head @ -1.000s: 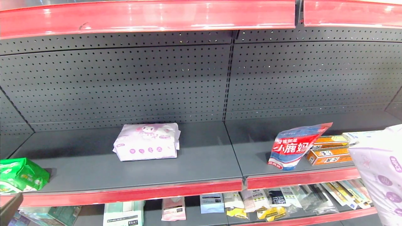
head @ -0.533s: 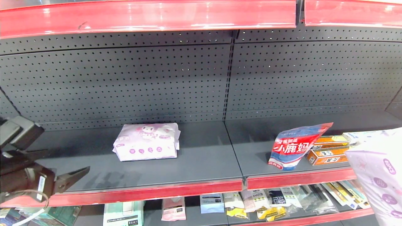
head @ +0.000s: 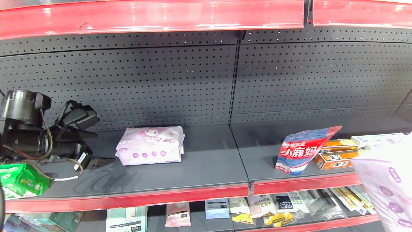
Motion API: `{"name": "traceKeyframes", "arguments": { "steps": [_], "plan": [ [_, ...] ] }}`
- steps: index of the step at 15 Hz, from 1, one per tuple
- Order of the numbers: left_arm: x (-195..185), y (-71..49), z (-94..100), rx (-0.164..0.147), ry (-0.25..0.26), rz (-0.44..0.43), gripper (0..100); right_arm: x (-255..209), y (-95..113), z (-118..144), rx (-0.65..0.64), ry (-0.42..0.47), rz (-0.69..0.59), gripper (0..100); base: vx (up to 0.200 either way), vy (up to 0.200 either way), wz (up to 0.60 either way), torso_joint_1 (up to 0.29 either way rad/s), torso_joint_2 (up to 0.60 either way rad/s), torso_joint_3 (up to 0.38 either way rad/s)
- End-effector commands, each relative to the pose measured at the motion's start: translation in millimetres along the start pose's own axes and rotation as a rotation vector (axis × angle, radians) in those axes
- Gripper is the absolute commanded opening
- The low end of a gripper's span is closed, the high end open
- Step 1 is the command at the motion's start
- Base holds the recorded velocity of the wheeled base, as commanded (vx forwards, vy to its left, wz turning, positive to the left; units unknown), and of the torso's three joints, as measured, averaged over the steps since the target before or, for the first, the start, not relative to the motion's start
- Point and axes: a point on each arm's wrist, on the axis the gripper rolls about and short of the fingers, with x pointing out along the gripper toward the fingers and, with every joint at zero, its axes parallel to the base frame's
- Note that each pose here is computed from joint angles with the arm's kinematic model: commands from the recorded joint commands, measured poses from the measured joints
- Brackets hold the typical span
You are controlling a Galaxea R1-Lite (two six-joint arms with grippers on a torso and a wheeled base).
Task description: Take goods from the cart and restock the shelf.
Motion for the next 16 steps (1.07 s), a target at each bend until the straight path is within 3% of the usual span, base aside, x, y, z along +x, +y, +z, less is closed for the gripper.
{"name": "traceKeyframes", "arguments": {
  "steps": [1, 6, 7, 8, 16],
  "plan": [
    [29.6, 10.0, -2.8, 0.003, 0.027, -0.049, 100, 0.6, 0.9, -2.3, -0.001, 0.008, 0.004, 0, 0.000, 0.000, 0.00, 0.000, 0.00, 0.000],
    [48.7, 20.5, -0.9, 0.026, -0.001, -0.061, 100, -0.3, 2.8, -7.4, -0.003, 0.007, 0.004, 0, 0.000, 0.000, 0.00, 0.000, 0.00, 0.000],
    [51.6, 21.8, -1.1, 0.040, -0.001, -0.061, 100, -0.2, 3.0, -7.8, -0.003, 0.008, 0.004, 0, 0.000, 0.000, 0.00, 0.000, 0.00, 0.000],
    [56.8, 26.1, 1.1, 0.075, -0.015, -0.061, 100, -0.1, 3.1, -8.2, -0.003, 0.010, 0.005, 0, 0.000, 0.000, 0.00, 0.000, 0.00, 0.000],
    [69.4, 27.9, 12.1, 0.100, -0.038, -0.079, 100, -1.7, 3.4, -9.4, -0.003, -0.003, -0.001, 0, 0.000, 0.000, 0.00, 0.000, 0.00, 0.000]
  ]
}}
